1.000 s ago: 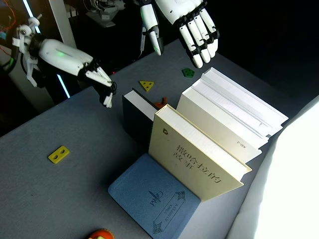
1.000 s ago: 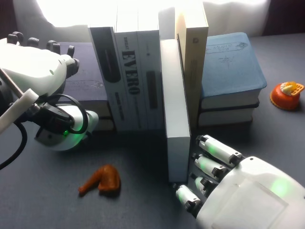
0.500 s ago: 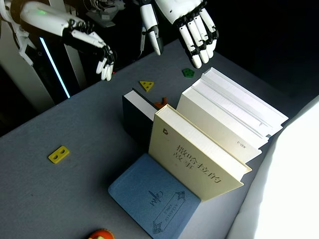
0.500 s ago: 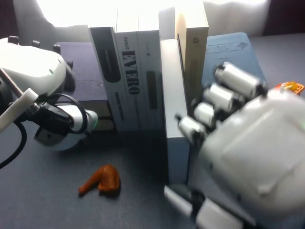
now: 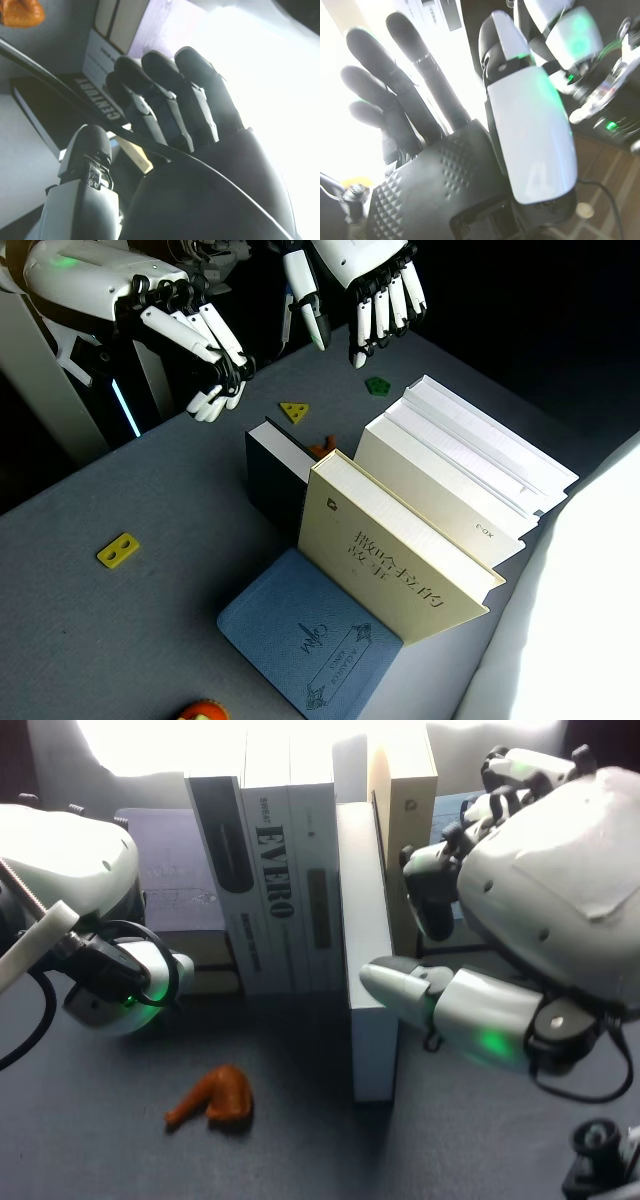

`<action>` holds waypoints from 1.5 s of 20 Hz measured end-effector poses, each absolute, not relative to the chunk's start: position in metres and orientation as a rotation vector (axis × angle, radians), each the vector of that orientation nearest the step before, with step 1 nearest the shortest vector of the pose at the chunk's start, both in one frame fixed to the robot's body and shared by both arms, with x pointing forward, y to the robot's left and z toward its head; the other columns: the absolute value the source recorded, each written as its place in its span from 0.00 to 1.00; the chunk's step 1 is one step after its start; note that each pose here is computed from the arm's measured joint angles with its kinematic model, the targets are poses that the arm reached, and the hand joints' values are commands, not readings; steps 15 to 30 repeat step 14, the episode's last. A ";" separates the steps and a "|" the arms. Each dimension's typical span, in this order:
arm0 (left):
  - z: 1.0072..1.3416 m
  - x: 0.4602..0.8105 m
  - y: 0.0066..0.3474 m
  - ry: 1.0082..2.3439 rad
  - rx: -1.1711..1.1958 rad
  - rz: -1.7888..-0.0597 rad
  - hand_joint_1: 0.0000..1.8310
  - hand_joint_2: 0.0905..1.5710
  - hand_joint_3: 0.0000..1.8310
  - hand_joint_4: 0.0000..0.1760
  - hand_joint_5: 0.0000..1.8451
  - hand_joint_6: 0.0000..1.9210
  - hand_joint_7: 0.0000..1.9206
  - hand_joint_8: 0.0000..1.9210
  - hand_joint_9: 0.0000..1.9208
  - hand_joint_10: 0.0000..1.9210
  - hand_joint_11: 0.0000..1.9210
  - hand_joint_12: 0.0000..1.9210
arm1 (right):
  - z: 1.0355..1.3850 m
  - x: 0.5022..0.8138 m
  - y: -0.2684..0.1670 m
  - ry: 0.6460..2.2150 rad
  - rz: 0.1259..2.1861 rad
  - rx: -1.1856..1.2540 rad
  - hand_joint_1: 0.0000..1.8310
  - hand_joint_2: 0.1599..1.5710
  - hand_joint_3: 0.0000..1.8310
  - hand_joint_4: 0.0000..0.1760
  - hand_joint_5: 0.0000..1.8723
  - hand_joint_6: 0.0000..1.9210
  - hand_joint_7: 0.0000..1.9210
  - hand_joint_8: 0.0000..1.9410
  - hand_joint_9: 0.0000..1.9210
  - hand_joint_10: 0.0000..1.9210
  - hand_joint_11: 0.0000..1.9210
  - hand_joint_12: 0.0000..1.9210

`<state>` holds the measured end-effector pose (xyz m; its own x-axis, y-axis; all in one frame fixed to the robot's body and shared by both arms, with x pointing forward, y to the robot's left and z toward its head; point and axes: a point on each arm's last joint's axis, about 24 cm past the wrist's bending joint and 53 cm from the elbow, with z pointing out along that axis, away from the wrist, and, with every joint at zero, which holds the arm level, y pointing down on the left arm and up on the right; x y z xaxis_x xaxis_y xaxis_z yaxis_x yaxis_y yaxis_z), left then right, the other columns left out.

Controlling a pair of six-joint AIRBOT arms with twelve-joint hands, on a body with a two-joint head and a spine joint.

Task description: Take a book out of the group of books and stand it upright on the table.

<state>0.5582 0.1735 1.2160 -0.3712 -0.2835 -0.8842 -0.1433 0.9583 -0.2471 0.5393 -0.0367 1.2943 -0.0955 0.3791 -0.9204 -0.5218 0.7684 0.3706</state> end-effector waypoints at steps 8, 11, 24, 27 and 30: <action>1.216 0.558 0.173 1.957 -0.306 -0.153 0.25 0.86 0.00 0.00 0.40 0.70 0.45 0.89 0.43 1.00 0.35 1.00 | 1.289 0.561 -0.050 1.533 0.803 -0.091 0.02 0.78 0.00 0.00 0.42 0.82 0.49 0.71 0.40 0.87 0.19 1.00; 1.216 0.558 0.173 1.957 -0.305 -0.154 0.23 0.87 0.00 0.00 0.39 0.79 0.45 0.92 0.43 1.00 0.34 1.00 | 1.293 0.567 -0.051 1.526 0.811 -0.105 0.01 0.78 0.00 0.00 0.41 0.85 0.48 0.72 0.39 0.89 0.18 1.00; 1.216 0.558 0.173 1.957 -0.305 -0.153 0.21 0.89 0.00 0.00 0.40 0.79 0.45 0.92 0.42 1.00 0.34 1.00 | 1.290 0.565 -0.047 1.540 0.827 -0.116 0.02 0.78 0.00 0.00 0.41 0.79 0.49 0.72 0.40 0.89 0.22 1.00; 1.216 0.558 0.173 1.957 -0.305 -0.153 0.21 0.89 0.00 0.00 0.40 0.79 0.45 0.92 0.42 1.00 0.34 1.00 | 1.290 0.565 -0.047 1.540 0.827 -0.116 0.02 0.78 0.00 0.00 0.41 0.79 0.49 0.72 0.40 0.89 0.22 1.00; 1.216 0.558 0.173 1.957 -0.305 -0.153 0.21 0.89 0.00 0.00 0.40 0.79 0.45 0.92 0.42 1.00 0.34 1.00 | 1.290 0.565 -0.047 1.540 0.827 -0.116 0.02 0.78 0.00 0.00 0.41 0.79 0.49 0.72 0.40 0.89 0.22 1.00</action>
